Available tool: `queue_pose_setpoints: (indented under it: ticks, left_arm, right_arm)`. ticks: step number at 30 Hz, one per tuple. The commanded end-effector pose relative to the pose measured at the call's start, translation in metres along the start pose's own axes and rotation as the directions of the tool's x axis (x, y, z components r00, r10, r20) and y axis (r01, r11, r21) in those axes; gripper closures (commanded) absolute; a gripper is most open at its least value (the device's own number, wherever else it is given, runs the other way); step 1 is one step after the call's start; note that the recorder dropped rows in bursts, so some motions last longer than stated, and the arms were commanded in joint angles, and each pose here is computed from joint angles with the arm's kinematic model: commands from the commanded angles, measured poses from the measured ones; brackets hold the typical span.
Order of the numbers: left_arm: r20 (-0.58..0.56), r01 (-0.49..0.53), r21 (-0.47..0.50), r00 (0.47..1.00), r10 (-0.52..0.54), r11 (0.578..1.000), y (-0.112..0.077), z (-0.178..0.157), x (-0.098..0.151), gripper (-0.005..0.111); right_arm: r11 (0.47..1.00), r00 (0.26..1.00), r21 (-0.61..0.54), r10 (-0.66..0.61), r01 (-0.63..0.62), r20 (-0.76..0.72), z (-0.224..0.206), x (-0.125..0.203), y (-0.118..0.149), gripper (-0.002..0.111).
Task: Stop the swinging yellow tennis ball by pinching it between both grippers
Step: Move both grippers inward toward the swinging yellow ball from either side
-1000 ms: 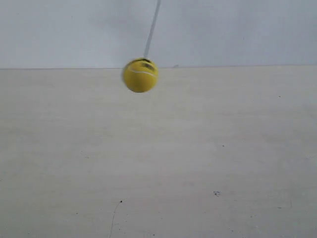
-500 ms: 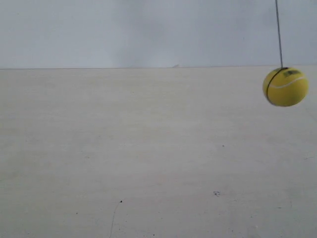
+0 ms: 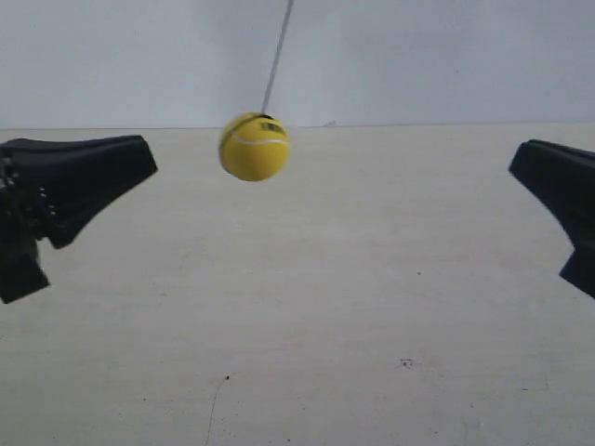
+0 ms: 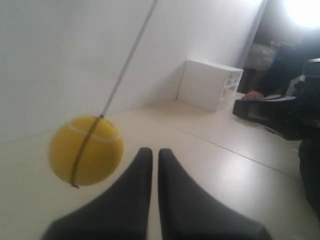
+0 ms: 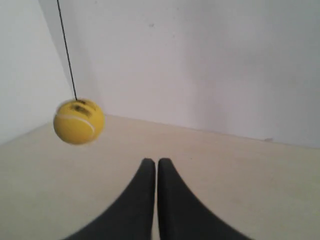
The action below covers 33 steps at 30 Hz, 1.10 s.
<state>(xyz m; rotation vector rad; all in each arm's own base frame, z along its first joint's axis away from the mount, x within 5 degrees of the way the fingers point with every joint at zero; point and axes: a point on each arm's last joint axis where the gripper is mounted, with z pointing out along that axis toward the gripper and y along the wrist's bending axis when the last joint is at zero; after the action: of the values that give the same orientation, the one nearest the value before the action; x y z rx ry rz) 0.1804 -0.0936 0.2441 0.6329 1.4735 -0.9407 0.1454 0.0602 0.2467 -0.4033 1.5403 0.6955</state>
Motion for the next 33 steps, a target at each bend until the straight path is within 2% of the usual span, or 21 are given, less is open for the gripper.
queue_pose_setpoints:
  ticks: [1,3,11,20,27,30,33]
  left_arm:
    - [-0.026,-0.045,0.013,0.999,0.045,0.999,0.007,0.021,0.013,0.102]
    - [-0.071,-0.078,-0.033,0.995,0.075,0.996,0.015,0.031,0.021,0.102]
    - [-0.083,-0.097,0.004,0.992,0.097,0.995,0.020,0.058,0.022,0.102]
    - [-0.171,-0.128,0.091,0.975,0.142,0.988,0.007,0.094,0.038,0.102]
    - [-0.145,-0.154,0.026,0.977,0.156,0.988,0.011,0.099,0.037,0.102]
    - [-0.143,-0.173,0.025,0.974,0.175,0.985,0.012,0.099,0.036,0.102]
    - [-0.136,-0.166,0.009,0.977,0.166,0.986,0.013,0.099,0.036,0.102]
  right_arm:
    - [0.995,0.998,-0.095,-0.034,0.029,-0.057,0.021,0.006,-0.010,0.108]
    - [0.989,0.995,-0.132,-0.074,0.065,-0.061,0.029,0.011,-0.014,0.108]
    - [0.985,0.991,-0.123,-0.125,0.119,-0.042,0.039,0.018,-0.025,0.108]
    - [0.983,0.990,-0.148,-0.124,0.113,-0.069,0.042,0.020,-0.026,0.108]
    - [0.979,0.991,-0.176,-0.117,0.103,-0.068,0.042,0.020,-0.022,0.108]
    - [0.966,0.984,-0.216,-0.162,0.143,-0.073,0.048,0.024,-0.010,0.108]
    - [0.971,0.974,-0.165,-0.194,0.174,-0.114,0.053,0.029,-0.008,0.108]
